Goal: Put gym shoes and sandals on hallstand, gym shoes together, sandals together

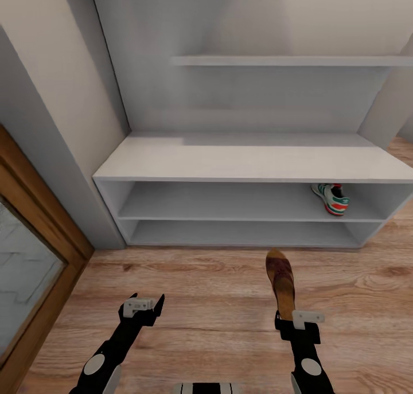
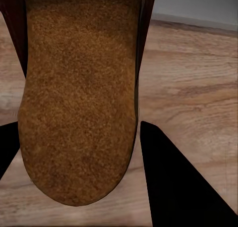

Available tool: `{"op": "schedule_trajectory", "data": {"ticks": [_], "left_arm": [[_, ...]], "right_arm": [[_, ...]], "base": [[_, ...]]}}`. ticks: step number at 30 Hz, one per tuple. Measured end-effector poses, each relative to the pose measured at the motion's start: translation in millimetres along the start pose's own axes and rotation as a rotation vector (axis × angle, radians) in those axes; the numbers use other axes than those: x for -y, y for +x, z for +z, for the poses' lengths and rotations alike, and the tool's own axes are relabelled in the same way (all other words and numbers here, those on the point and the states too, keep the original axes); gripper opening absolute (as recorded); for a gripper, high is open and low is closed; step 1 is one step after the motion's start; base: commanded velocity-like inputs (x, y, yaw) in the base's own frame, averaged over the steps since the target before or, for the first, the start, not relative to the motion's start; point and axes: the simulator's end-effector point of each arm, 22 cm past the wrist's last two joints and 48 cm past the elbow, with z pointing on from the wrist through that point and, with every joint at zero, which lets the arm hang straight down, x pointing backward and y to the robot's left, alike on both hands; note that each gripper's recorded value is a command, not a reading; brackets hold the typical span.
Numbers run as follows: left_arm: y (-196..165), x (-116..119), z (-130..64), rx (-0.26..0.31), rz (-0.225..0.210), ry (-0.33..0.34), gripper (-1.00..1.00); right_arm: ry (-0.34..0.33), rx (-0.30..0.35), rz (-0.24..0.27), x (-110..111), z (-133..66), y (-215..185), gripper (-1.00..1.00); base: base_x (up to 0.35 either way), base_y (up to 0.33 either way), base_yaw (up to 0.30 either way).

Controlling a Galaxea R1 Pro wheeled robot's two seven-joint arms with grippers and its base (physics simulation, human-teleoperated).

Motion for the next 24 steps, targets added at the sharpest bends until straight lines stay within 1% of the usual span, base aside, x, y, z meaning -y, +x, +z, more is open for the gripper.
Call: {"op": "schedule_trajectory", "data": {"ticks": [5, 18, 24], "left_arm": [[0.1, 0.5, 0.0, 0.000, 0.000, 0.001, 1.00], [0.2, 1.4, 0.1, 0.000, 0.000, 0.002, 1.00], [0.5, 1.3, 0.1, -0.001, -0.001, 0.002, 1.00]], "right_arm": [[0.000, 0.000, -0.001, 0.1, 0.0, 0.0, -1.00], [0.001, 0.000, 0.000, 0.6, 0.1, 0.2, -1.00], [0.002, -0.001, 0.000, 1.1, 0.3, 0.6, -1.00]], "base": [[0.000, 0.081, 0.000], [-0.002, 0.019, 0.000], [-0.056, 0.146, 0.000]]}}
